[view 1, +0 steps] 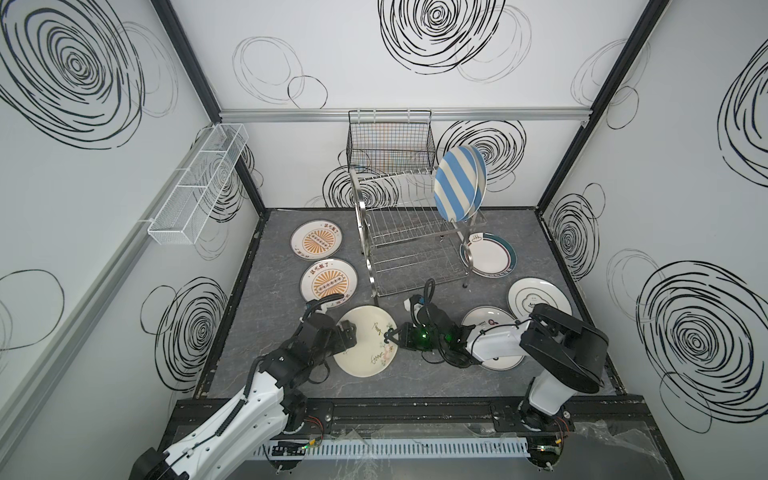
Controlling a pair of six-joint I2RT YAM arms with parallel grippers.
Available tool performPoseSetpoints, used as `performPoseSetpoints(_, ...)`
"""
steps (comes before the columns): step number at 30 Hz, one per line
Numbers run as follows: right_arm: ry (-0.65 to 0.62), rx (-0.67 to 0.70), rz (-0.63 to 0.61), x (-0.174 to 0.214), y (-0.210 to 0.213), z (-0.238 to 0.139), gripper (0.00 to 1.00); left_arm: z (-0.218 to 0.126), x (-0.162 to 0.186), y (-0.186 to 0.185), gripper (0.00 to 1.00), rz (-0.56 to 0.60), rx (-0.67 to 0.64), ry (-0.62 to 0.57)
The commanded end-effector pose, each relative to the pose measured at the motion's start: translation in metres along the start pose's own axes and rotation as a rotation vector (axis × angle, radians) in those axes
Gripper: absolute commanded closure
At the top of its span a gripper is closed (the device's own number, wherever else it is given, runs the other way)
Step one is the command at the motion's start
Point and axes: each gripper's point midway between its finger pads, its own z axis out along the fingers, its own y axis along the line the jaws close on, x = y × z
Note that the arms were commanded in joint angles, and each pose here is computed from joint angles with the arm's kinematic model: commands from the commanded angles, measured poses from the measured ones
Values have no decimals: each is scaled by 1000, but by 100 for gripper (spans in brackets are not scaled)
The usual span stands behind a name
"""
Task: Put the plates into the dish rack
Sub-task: 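Lift the cream floral plate upright with the right gripper while the left gripper releases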
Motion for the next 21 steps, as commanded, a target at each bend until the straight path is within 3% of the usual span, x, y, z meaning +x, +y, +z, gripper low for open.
performPoseSetpoints(1,-43,-13,-63,-10,14,-21,100,-15,-22,-26,4,51,44,-25)
performPoseSetpoints(7,-93,27,-129,-19,22,-67,100,-37,-58,-64,4,227,83,-60)
performPoseSetpoints(12,-171,51,-207,-34,33,-111,100,-37,-74,-68,4,319,84,-102)
performPoseSetpoints(21,-367,84,-276,-68,60,-201,100,-40,-79,-66,4,312,136,-142)
